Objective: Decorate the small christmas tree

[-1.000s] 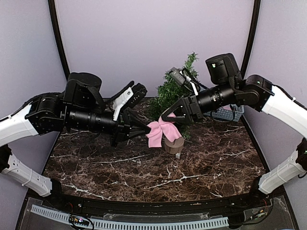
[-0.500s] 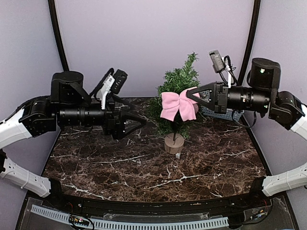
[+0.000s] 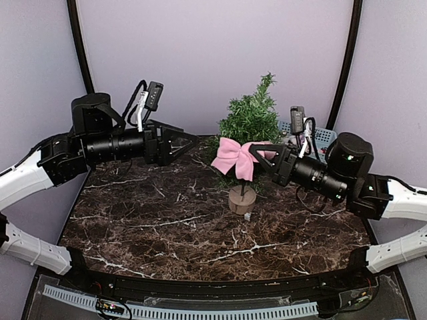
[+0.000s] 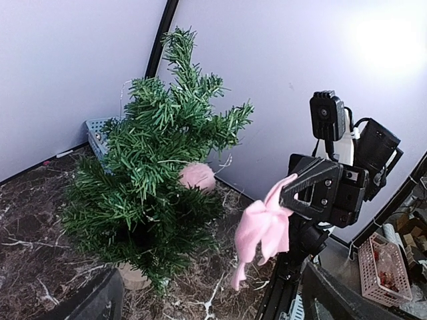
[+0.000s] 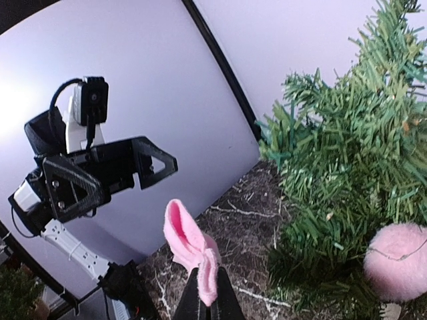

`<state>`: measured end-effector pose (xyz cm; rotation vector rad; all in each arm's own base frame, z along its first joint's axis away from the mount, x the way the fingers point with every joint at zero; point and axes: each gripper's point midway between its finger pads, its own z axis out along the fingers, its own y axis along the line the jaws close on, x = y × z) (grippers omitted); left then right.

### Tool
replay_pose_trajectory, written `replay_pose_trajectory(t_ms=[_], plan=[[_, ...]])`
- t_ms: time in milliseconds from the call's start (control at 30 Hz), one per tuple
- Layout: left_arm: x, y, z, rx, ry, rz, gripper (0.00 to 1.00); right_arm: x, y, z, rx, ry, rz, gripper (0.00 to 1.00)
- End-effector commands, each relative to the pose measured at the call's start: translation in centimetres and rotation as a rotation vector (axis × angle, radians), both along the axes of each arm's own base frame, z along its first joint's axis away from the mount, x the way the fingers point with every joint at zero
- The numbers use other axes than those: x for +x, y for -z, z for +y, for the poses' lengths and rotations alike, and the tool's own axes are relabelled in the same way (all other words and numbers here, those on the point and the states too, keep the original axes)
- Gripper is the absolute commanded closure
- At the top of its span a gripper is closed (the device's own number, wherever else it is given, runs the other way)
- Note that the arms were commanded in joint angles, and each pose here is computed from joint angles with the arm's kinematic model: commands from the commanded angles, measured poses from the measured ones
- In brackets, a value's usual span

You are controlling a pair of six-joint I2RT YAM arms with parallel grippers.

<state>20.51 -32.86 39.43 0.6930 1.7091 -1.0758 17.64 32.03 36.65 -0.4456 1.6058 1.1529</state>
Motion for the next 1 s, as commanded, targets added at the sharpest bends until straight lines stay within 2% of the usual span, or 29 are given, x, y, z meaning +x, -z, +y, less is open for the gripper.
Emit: replay_pose_trajectory(t_ms=[0, 233, 533, 967], plan=[[0.1, -0.8, -1.2, -0.065, 0.058, 0.003, 0.05, 1.7, -4.8, -0.9, 0.180, 0.135, -0.081, 1.00], [1.3, -0.5, -2.2, -0.085, 0.086, 0.023, 0.05, 4.1, -4.4, -1.1, 0.143, 0.270, -0.056, 1.00], [2.3, 0.1, -3.9, -0.068, 0.118, 0.029, 0.06, 5.7, -4.7, -1.7, 0.115, 0.329, -0.060, 1.00], [3.1, 1.5, -6.3, -0.085, 0.175, 0.049, 0.20, 7.0, -3.9, -2.1, -0.004, 0.341, -0.087, 1.00]])
